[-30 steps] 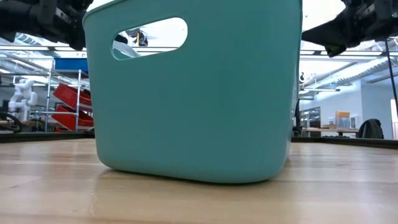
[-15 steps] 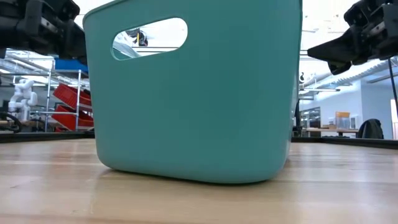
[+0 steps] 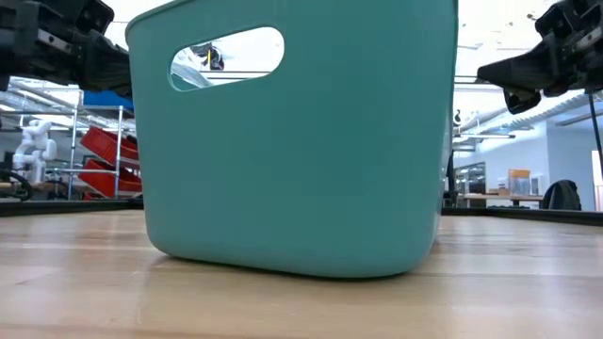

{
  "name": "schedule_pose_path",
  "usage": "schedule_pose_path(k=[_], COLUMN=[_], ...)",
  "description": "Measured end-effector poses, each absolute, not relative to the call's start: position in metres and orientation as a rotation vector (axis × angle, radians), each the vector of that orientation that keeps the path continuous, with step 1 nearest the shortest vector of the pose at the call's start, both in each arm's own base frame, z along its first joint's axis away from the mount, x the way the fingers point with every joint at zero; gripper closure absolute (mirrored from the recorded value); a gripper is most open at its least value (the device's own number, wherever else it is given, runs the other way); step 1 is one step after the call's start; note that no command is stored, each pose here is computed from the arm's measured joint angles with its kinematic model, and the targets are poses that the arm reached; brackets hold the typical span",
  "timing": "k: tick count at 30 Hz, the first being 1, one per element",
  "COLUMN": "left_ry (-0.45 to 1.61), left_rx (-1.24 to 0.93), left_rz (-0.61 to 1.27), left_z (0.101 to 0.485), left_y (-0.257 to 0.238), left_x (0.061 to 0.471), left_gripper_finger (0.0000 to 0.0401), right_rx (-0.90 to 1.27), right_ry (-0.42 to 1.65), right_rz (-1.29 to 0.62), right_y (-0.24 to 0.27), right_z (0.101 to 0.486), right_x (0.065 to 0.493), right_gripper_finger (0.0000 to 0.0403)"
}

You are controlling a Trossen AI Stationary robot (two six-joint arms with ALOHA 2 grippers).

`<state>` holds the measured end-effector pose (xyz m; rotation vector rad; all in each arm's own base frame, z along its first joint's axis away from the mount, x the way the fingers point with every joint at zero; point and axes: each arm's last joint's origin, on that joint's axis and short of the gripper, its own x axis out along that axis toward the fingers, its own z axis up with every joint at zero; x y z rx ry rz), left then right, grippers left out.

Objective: Roll bandage
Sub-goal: Return to Home Position

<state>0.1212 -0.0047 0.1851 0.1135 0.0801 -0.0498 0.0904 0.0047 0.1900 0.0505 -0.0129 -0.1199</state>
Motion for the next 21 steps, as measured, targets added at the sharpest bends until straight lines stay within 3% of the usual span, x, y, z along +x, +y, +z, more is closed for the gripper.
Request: schedule_pose_path(k=[21], left_ry=[0.02], left_rx=[0.048], left_rz=[-0.028], left_z=[0.174], left_y=[0.002], left_x=[0.104], left_gripper_finger=[0.0398], right_rx=[0.061], right_ry=[0.012], right_rz=[-0.102], right_y=[0.006], right_z=[0.176], right_x=[0.093], right_gripper_finger=[0.0403])
